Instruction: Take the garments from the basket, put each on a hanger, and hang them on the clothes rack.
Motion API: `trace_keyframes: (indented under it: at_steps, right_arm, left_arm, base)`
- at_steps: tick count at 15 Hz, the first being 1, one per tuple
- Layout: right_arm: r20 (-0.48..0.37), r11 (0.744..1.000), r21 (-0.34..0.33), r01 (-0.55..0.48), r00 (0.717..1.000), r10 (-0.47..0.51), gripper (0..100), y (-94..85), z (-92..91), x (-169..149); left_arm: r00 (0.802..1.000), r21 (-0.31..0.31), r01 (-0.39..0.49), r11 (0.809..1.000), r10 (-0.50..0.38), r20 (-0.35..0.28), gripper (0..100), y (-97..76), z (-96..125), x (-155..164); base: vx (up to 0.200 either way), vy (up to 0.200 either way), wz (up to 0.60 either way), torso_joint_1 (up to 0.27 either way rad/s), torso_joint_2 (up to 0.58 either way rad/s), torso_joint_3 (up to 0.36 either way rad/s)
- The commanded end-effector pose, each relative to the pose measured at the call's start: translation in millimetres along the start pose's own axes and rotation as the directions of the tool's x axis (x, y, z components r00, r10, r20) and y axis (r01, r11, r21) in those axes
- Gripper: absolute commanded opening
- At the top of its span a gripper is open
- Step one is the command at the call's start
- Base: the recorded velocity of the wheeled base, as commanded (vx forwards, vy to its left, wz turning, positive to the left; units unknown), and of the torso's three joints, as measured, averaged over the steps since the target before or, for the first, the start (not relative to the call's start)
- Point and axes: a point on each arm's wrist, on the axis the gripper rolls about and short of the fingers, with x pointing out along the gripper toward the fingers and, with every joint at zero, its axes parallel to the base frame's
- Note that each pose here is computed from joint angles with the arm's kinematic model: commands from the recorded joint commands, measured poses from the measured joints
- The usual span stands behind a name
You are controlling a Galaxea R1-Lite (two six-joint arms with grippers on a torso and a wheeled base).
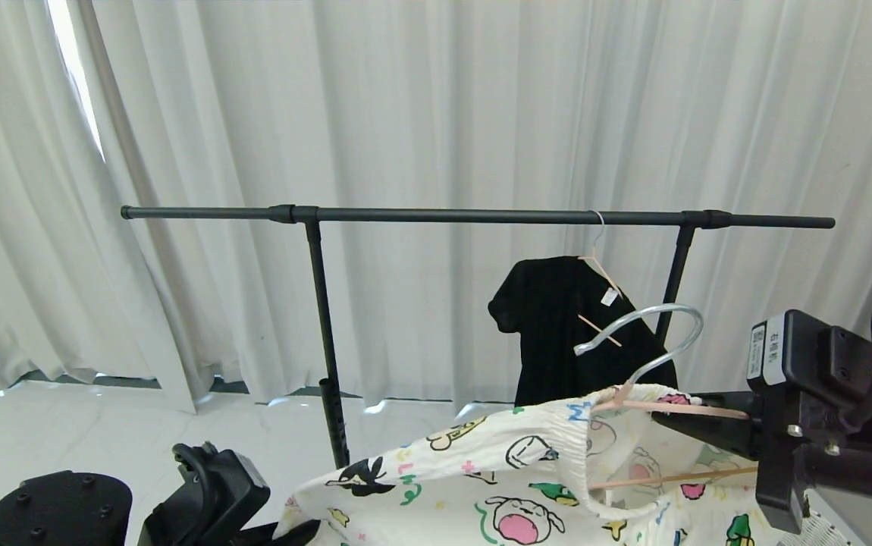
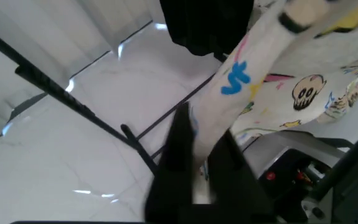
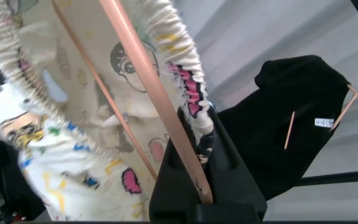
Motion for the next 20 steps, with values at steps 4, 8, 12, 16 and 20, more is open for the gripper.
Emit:
trace_keyframes:
  at_steps: [4,8,12,16,20]
  right_arm:
    - [0.003,0.998,0.062,0.027,1.000,-0.027,0,-3.0,-1.1,-5]
    - [0.007,0.992,0.120,0.035,0.999,-0.036,0,-4.4,0.0,-6]
    - [-0.015,0.990,0.125,0.072,0.997,-0.071,0,-5.0,-1.0,-6]
    - [-0.022,0.979,0.184,0.087,0.996,-0.084,0,-5.3,-1.5,-6]
    - [-0.051,0.970,0.203,0.132,0.991,-0.124,0,-10.6,-5.8,-8]
  left_arm:
    - [0.971,-0.105,-0.229,0.968,0.219,-0.100,0,36.4,-13,2]
    - [0.961,-0.101,-0.270,0.957,0.262,-0.091,0,38.9,-13,-4]
    - [0.964,-0.019,-0.261,0.965,0.260,-0.046,100,35.2,-8,-9]
    - [0.966,-0.012,-0.256,0.966,0.257,0.016,100,30.9,-4,-18]
    - [0.964,-0.021,-0.254,0.967,0.255,0.069,100,27.1,0,-25]
  base:
    - [0.000,0.000,0.00,0.000,0.00,0.000]
    - [0.000,0.000,0.00,0.000,0.00,0.000]
    - [0.000,0.000,0.00,0.000,0.00,0.000]
    - [0.000,0.000,0.00,0.000,0.00,0.000]
    - [0.000,0.000,0.00,0.000,0.00,0.000]
